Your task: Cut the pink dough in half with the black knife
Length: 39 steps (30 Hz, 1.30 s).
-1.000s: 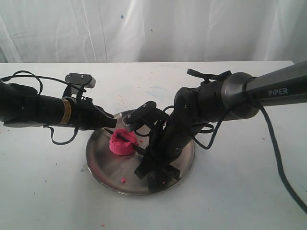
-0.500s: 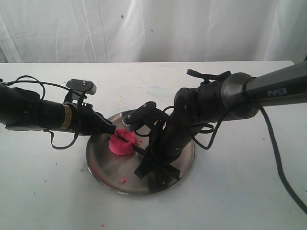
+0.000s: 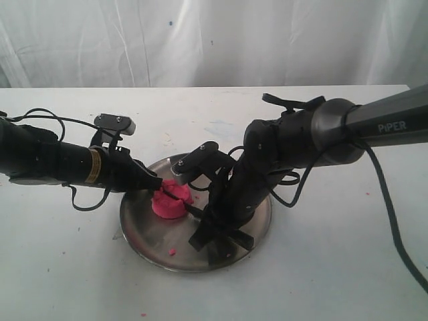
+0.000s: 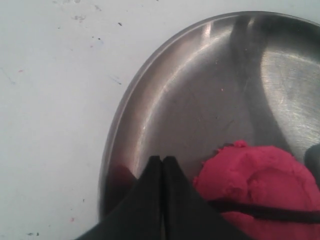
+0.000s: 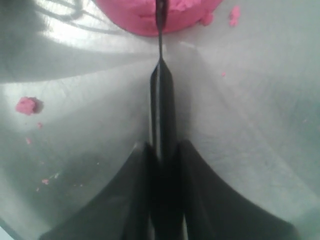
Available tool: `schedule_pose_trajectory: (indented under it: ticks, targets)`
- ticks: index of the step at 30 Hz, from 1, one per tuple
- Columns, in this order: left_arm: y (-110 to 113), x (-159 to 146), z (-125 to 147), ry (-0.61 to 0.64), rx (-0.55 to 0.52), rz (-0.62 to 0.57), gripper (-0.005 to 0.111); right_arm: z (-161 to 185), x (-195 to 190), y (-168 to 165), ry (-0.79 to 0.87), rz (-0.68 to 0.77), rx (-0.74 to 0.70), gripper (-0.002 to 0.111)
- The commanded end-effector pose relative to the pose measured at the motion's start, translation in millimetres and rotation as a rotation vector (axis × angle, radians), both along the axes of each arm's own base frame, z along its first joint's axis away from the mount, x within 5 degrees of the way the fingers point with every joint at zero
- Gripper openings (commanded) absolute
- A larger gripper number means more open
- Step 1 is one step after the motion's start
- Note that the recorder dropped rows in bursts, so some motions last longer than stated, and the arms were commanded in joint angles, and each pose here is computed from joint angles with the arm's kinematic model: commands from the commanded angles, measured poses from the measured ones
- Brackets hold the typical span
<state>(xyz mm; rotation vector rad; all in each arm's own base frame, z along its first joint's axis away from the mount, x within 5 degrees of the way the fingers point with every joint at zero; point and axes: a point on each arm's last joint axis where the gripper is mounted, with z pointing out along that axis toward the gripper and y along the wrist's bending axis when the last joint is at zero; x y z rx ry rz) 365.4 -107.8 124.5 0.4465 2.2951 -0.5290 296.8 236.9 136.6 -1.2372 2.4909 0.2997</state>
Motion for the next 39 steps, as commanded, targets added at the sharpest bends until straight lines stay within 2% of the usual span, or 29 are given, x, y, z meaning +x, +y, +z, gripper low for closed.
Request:
schedule_pose_trajectory:
  ticks: [1, 9, 17, 24, 35, 39]
  targets:
    - [-1.4, -1.9, -2.5, 0.009, 0.011, -0.006, 0.0, 6.1, 0.0, -0.2, -0.014, 0.011, 0.005, 0.0]
    - [-1.5, -1.4, 0.3, 0.001, 0.009, -0.006, 0.0, 5.6, -0.5, -0.5, -0.012, 0.011, 0.004, 0.0]
    - [-1.6, -0.9, 16.8, -0.043, 0.0, -0.006, 0.0, 1.1, -3.4, -2.6, 0.004, 0.008, -0.006, 0.0]
    - [-1.7, -1.3, 22.7, -0.058, -0.005, -0.008, 0.0, -15.8, -4.7, -3.0, 0.056, 0.014, -0.04, 0.0]
    - [-1.6, -1.3, 22.5, -0.057, -0.003, -0.006, 0.0, -9.3, -5.0, -3.2, 0.049, 0.021, -0.037, 0.0]
    - [-1.6, -1.3, 22.5, -0.057, -0.003, -0.006, 0.0, -8.6, -7.5, -8.3, 0.072, 0.033, -0.098, 0.0]
